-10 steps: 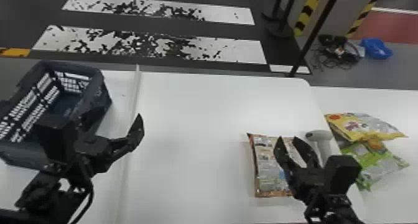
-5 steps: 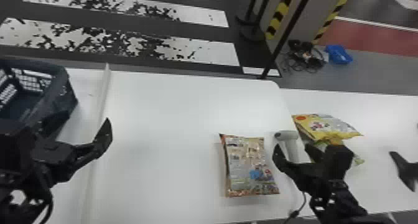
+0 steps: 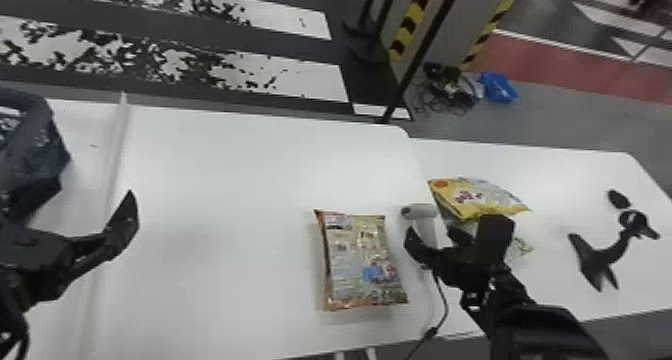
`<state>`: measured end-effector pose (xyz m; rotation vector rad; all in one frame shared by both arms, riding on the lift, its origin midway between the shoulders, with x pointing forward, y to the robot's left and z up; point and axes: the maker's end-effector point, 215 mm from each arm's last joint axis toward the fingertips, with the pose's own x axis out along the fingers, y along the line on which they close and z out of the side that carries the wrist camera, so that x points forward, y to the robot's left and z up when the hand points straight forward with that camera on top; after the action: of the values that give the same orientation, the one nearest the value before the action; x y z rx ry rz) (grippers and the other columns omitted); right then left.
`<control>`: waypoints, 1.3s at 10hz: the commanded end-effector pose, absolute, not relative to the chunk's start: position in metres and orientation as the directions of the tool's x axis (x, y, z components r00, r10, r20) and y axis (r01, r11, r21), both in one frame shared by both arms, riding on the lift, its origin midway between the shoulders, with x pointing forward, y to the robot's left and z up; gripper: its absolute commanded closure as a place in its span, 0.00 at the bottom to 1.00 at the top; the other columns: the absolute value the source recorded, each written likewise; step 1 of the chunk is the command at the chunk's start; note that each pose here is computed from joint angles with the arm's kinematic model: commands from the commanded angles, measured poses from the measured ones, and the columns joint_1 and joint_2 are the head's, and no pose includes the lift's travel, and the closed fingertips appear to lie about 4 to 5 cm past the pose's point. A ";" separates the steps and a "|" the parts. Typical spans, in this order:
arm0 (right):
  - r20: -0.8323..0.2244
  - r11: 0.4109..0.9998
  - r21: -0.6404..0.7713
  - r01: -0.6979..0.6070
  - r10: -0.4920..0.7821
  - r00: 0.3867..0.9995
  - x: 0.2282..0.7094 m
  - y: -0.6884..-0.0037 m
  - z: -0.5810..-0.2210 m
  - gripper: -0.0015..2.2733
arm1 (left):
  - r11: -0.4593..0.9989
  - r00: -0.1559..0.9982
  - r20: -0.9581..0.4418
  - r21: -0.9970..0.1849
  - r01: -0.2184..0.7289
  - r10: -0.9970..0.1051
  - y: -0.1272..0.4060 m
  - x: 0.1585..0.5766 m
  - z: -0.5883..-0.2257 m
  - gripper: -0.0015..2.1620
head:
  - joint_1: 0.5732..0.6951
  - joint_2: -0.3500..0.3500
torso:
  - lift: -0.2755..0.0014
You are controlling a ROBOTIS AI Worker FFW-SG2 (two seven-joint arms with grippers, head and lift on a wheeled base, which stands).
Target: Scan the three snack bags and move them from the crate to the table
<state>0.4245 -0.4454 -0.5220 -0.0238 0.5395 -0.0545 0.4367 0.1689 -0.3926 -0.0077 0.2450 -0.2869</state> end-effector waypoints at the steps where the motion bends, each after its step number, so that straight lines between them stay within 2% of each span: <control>1: -0.538 0.998 -0.019 0.054 -0.056 0.841 0.432 -0.456 -0.532 0.02 | 0.958 0.928 -0.240 -0.038 0.284 -0.285 0.167 0.436 -0.393 0.02 | 1.00 0.01 | 0.77; 3: -0.589 0.998 0.007 0.062 -0.046 0.807 0.434 -0.466 -0.551 0.04 | 0.957 0.926 -0.248 -0.029 0.288 -0.286 0.166 0.434 -0.396 0.02 | 1.00 0.00 | 0.77; 4: -0.593 0.999 0.016 0.050 -0.031 0.805 0.435 -0.464 -0.553 0.08 | 0.957 0.925 -0.249 -0.027 0.288 -0.286 0.166 0.435 -0.397 0.02 | 1.00 0.00 | 0.77; 5: -0.595 0.999 0.018 0.048 -0.028 0.803 0.438 -0.463 -0.553 0.31 | 0.957 0.925 -0.251 -0.028 0.289 -0.287 0.165 0.434 -0.398 0.02 | 1.00 0.00 | 0.77; 6: -0.641 0.997 0.042 0.070 -0.027 0.767 0.435 -0.464 -0.567 0.81 | 0.955 0.923 -0.250 -0.028 0.294 -0.292 0.162 0.434 -0.397 0.02 | 1.00 0.00 | 0.77; 7: -0.648 0.997 0.035 0.072 -0.032 0.761 0.433 -0.469 -0.570 0.99 | 0.955 0.922 -0.254 -0.027 0.297 -0.293 0.161 0.433 -0.399 0.02 | 1.00 0.00 | 0.77; 11: -0.597 0.997 -0.002 0.078 -0.064 0.800 0.426 -0.474 -0.560 0.99 | 0.951 0.919 -0.252 -0.029 0.307 -0.304 0.154 0.430 -0.398 0.02 | 1.00 0.00 | 0.77; 13: -0.508 0.992 0.027 0.123 -0.092 0.857 0.409 -0.473 -0.523 0.99 | 0.951 0.916 -0.258 -0.030 0.309 -0.306 0.154 0.427 -0.400 0.02 | 1.00 0.00 | 0.77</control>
<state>0.4154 -0.4764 -0.5360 0.0397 0.5642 -0.1130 0.4278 0.1540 -0.3998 0.0104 0.2625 -0.3153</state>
